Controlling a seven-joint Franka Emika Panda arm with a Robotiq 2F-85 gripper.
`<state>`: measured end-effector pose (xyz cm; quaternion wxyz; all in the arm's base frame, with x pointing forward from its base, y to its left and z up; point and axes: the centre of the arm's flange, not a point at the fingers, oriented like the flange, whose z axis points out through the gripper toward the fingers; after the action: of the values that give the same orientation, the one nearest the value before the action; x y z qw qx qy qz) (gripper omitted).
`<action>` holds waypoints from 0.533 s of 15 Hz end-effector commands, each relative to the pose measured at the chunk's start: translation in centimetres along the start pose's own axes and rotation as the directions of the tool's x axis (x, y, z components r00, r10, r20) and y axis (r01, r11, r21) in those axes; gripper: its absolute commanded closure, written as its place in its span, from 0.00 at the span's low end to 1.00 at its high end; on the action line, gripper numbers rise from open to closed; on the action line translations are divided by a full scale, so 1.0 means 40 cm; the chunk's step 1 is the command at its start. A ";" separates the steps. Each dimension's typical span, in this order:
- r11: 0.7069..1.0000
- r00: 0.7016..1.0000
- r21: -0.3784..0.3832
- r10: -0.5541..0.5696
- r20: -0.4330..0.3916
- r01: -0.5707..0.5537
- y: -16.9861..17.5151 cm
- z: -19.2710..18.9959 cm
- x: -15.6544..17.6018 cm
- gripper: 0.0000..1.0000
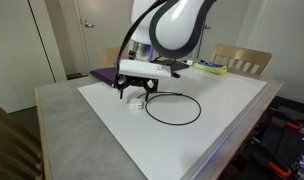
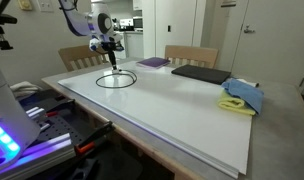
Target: Unwind the charging cable
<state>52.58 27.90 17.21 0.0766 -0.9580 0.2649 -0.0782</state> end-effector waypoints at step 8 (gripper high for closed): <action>0.990 0.994 0.106 -0.095 0.057 0.089 0.006 -0.022 0.063 0.00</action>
<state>53.86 26.72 16.82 0.1337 -0.9586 0.2400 -0.0751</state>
